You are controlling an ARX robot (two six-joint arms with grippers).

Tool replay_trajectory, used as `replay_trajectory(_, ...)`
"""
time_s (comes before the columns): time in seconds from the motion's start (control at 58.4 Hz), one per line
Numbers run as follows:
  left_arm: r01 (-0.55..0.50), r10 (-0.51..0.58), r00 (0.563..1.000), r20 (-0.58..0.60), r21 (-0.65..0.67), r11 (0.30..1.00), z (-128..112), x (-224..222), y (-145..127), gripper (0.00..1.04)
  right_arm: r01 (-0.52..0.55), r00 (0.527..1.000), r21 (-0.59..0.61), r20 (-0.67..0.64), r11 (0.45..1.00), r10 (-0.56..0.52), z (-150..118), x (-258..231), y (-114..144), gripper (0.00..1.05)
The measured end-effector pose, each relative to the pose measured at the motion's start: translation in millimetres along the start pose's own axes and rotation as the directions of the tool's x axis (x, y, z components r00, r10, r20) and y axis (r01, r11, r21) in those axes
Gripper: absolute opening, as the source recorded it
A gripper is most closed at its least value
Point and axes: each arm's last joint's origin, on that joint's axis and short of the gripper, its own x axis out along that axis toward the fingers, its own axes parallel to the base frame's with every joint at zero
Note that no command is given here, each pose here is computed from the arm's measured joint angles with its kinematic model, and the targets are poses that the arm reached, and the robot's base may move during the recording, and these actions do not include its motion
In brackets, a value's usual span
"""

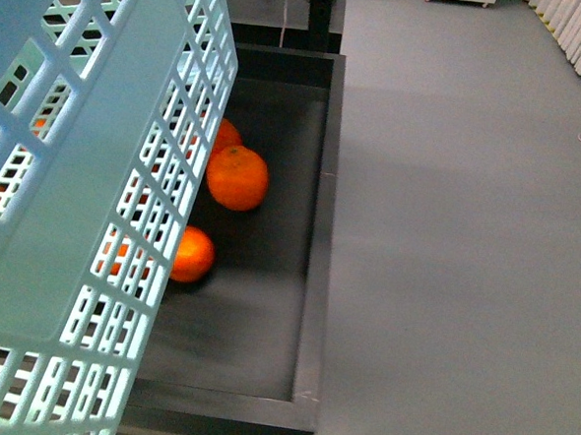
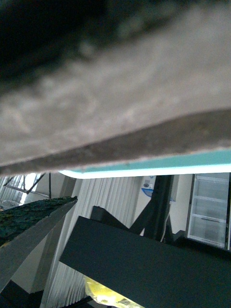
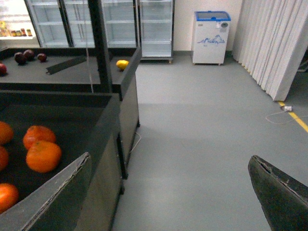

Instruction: Pick lemon and mango into basket

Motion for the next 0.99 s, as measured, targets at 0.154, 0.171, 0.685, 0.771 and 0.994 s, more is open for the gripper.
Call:
replay_trajectory(0.154,0.000,0.000,1.000,-0.002,0.000,1.000,-0.1,0.0,0.0,0.28,0.000,1.000,0.000,0.000,1.000,0.000,0.0,0.0,0.0,0.96)
replay_trajectory(0.171,0.000,0.000,1.000,-0.003,0.000,1.000,-0.1,0.0,0.0,0.28,-0.002,1.000,0.000,0.000,1.000,0.002,0.0,0.0,0.0,0.96)
replay_trajectory(0.685,0.000,0.000,1.000,0.000,0.000,1.000,0.0,0.1,0.0,0.28,-0.001,1.000,0.000,0.000,1.000,0.001,0.0,0.0,0.0,0.96)
replay_trajectory(0.771,-0.001,0.001,1.000,-0.001,0.001,1.000,0.0,0.1,0.1,0.28,-0.002,1.000,0.000,0.000,1.000,0.002,0.0,0.0,0.1,0.96)
replay_trajectory(0.994,-0.001,0.001,1.000,-0.001,0.000,1.000,-0.1,0.1,0.1,0.28,-0.001,1.000,0.000,0.000,1.000,0.001,0.0,0.0,0.0,0.96)
